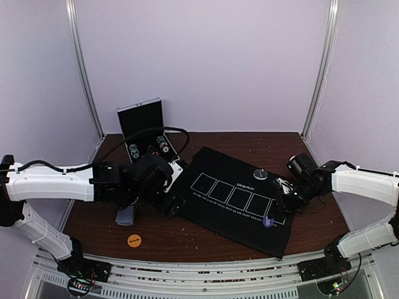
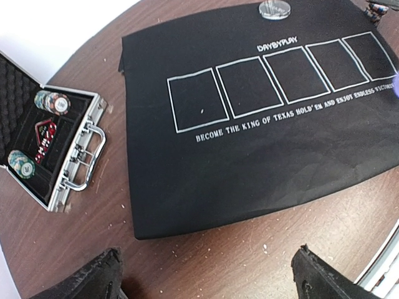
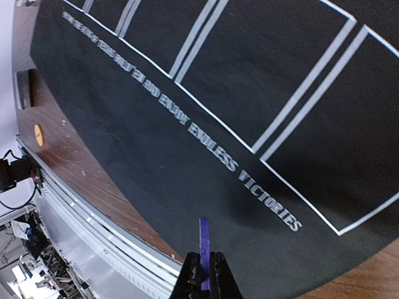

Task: Distribute texas hold em gaming equipment
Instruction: Place the small blind button in the small blind area.

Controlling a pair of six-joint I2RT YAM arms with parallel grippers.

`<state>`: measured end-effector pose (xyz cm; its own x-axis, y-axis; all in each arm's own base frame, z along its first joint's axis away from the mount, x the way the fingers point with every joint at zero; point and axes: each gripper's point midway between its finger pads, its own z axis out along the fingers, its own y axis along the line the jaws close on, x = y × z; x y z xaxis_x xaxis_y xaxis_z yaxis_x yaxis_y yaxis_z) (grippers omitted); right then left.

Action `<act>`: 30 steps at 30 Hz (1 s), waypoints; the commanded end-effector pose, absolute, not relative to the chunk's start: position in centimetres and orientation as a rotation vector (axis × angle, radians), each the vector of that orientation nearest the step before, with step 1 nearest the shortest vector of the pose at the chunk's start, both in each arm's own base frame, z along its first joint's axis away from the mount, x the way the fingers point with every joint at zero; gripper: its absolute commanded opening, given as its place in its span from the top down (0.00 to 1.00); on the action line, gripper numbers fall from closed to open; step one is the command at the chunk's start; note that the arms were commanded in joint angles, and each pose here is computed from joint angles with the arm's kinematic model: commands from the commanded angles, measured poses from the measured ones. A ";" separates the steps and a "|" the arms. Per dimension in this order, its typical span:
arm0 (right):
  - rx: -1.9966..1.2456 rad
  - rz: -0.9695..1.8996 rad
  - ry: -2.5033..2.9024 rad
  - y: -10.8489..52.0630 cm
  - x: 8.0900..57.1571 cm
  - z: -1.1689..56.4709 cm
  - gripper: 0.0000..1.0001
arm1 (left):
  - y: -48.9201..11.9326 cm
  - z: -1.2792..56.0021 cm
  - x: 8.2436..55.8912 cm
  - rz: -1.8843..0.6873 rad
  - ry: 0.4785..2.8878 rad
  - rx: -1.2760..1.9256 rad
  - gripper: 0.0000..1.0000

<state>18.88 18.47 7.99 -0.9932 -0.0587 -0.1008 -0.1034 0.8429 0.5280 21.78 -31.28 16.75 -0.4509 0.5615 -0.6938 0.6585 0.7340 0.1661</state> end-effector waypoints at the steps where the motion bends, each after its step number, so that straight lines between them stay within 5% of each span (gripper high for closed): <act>1: -0.050 0.705 3.084 15.3 15.8 5.6 1.00 | -30.7 15.4 21.7 -0.155 2.230 0.887 0.02; 16: 0.023 0.813 3.164 15.5 13.1 3.7 1.00 | -29.5 13.8 21.5 -0.147 2.319 0.841 0.02; 22: 0.080 0.508 3.147 12.7 14.5 3.9 0.65 | -29.5 13.0 21.0 -0.165 2.367 0.834 0.02; 30: 0.063 0.294 2.989 11.2 18.8 8.9 0.45 | -26.6 9.2 17.5 -0.184 2.643 0.691 0.02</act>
<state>17.22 13.25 6.83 -0.9978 0.0387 -0.0537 0.0197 0.9482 0.3170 20.08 -29.04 12.13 -0.6685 0.5014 -0.5492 0.5777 0.8152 0.0411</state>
